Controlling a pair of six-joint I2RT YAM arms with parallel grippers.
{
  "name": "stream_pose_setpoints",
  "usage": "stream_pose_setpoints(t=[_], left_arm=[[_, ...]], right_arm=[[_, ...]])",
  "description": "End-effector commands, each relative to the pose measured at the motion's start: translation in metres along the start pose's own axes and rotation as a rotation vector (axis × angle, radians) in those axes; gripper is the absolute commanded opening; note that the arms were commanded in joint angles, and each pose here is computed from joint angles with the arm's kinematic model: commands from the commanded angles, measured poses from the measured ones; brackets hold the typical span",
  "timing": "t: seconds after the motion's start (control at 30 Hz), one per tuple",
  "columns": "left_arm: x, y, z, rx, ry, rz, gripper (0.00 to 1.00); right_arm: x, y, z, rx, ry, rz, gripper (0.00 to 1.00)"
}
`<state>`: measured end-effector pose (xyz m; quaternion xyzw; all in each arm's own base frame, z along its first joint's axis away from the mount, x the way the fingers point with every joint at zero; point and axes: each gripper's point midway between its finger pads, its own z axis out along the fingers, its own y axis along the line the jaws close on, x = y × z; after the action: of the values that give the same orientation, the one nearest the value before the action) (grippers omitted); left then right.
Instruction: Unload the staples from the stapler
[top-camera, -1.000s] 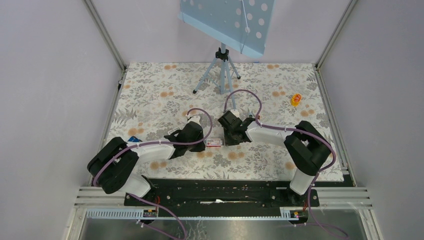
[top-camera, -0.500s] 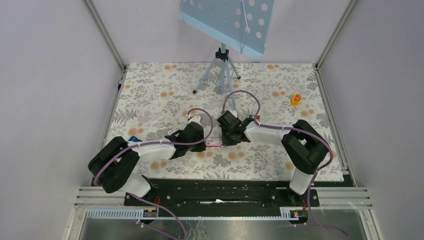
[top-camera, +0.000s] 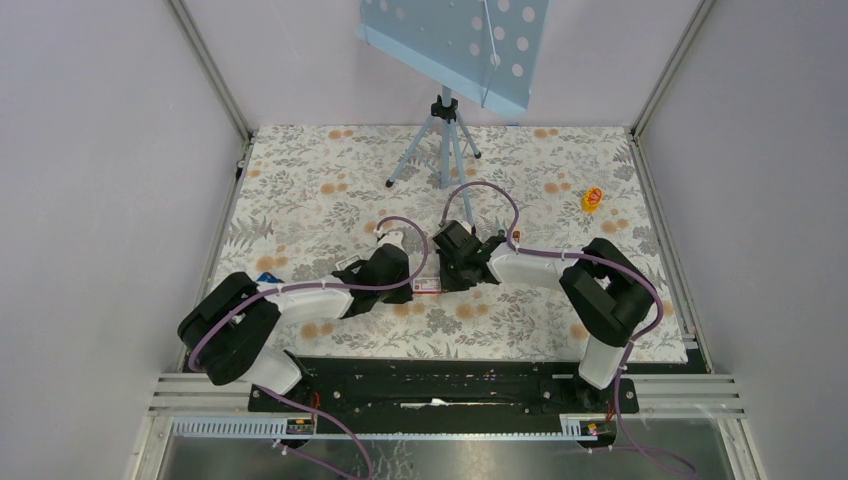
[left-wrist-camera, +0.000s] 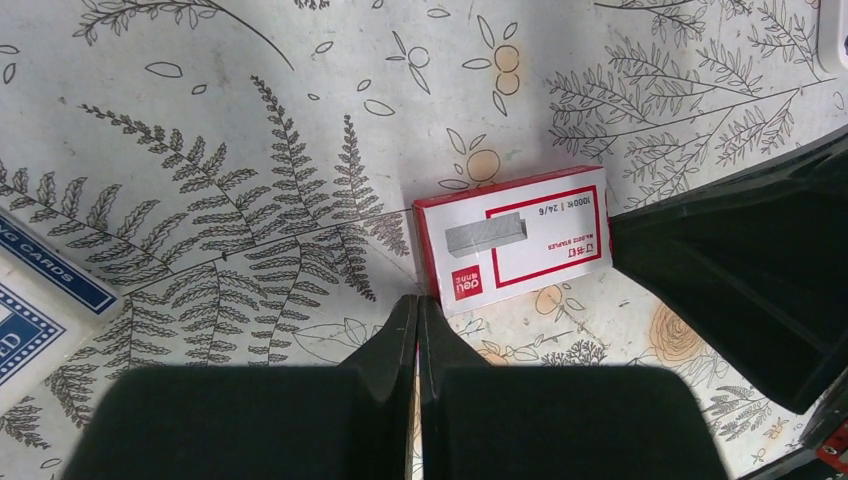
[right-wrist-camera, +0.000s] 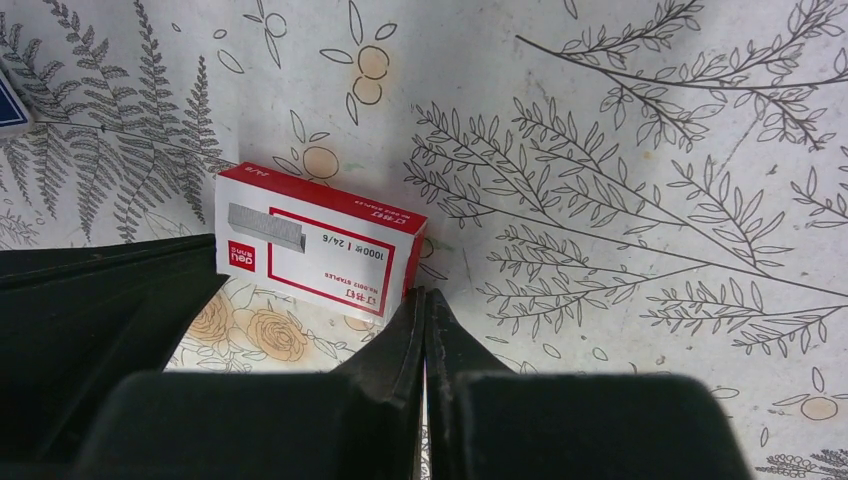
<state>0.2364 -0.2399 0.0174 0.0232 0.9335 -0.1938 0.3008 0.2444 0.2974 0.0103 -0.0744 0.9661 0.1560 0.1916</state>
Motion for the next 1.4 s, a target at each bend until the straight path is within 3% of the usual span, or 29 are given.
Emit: stream_pose_setpoints(t=[0.0, 0.3, 0.43, 0.63, 0.77, 0.83, 0.93, 1.13, 1.23, 1.37], left_arm=[[0.005, -0.002, 0.003, -0.016, 0.027, 0.008, 0.0], [0.004, -0.007, 0.003, -0.023, 0.027, 0.015, 0.0], [0.0, 0.003, 0.0, -0.087, 0.016, 0.006, 0.0], [-0.022, 0.018, -0.02, -0.166, -0.047, -0.029, 0.14], [-0.043, 0.024, -0.035, -0.174, -0.096, -0.061, 0.27], [-0.056, 0.024, -0.044, -0.16, -0.134, -0.077, 0.33], [-0.074, 0.029, -0.058, -0.132, -0.19, -0.117, 0.39], [-0.104, 0.04, -0.086, -0.085, -0.28, -0.181, 0.55], [-0.115, 0.047, -0.098, -0.08, -0.32, -0.2, 0.64], [-0.125, 0.053, -0.109, -0.093, -0.35, -0.191, 0.84]], right_arm=[[0.003, 0.011, 0.006, -0.03, 0.021, 0.019, 0.0], [0.004, 0.024, 0.004, -0.097, 0.027, 0.057, 0.0], [-0.004, -0.005, -0.004, 0.045, -0.034, 0.025, 0.0], [-0.021, -0.069, -0.042, 0.34, -0.17, -0.058, 0.0], [-0.022, -0.088, -0.061, 0.398, -0.195, -0.097, 0.0], [-0.018, -0.085, -0.064, 0.323, -0.174, -0.089, 0.01], [-0.02, -0.065, -0.068, 0.075, -0.163, -0.038, 0.07], [-0.055, -0.036, -0.107, -0.427, -0.263, 0.169, 0.17], [-0.067, -0.05, -0.122, -0.493, -0.316, 0.265, 0.25], [-0.081, -0.086, -0.142, -0.417, -0.443, 0.351, 0.51]])
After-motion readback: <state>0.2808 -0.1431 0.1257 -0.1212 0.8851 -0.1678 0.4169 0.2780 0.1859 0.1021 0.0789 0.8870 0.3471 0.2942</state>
